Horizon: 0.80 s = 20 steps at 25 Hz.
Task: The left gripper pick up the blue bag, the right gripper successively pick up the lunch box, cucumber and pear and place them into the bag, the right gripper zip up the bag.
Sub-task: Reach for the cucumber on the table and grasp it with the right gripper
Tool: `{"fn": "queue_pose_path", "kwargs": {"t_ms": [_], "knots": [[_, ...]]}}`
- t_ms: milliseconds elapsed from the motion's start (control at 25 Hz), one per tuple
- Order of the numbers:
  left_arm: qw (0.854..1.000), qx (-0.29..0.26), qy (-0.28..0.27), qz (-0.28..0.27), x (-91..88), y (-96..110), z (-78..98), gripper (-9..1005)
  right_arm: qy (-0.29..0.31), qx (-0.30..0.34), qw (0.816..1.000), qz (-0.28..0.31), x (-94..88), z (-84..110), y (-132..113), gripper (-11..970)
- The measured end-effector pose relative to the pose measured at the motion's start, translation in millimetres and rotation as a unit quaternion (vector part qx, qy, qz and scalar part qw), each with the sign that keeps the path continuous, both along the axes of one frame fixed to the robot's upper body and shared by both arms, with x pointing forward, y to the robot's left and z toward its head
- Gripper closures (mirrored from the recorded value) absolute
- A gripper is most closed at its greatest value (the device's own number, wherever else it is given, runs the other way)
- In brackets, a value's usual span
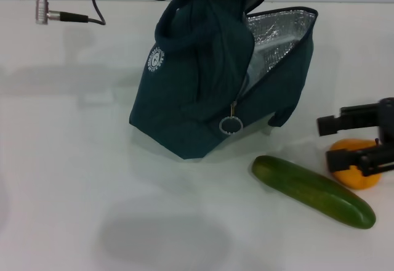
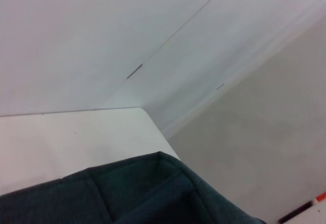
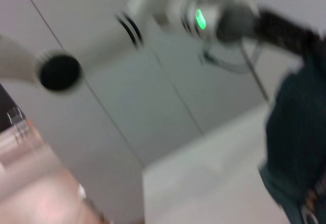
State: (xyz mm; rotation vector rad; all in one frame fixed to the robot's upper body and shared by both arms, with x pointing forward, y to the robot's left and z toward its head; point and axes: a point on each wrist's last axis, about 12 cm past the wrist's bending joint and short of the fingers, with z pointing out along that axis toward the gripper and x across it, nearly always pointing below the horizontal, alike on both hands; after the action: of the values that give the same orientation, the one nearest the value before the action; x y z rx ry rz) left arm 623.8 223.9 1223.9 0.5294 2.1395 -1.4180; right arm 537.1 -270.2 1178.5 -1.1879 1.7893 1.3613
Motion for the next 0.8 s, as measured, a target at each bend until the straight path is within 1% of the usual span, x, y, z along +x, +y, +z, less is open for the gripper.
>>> {"fn": "queue_pose_path", "kwargs": {"t_ms": [160,360,560,640,800], "knots": [[1.0,0.001,-0.001,0.005,0.3,2,-0.9,939,0.058,-0.1,0.993,0.006,18.9,12.7,19,194],[1.0,0.001,-0.001,0.012,0.2,4,-3.2,939,0.092,-0.194,0.977,0.003,38.7,27.2,42,194],[1.0,0.0,-0.004,0.018,1.7,5,-3.0,939,0.12,-0.287,0.951,0.002,55.5,43.2,69,194],[1.0,0.001,-0.005,0.02,2.2,5,-2.9,939,0.127,-0.316,0.94,0.007,59.3,46.7,80,193],[1.0,0.002,-0.01,0.024,4.1,4,-1.9,939,0.143,-0.374,0.916,0.016,62.5,43.5,105,193]]}}
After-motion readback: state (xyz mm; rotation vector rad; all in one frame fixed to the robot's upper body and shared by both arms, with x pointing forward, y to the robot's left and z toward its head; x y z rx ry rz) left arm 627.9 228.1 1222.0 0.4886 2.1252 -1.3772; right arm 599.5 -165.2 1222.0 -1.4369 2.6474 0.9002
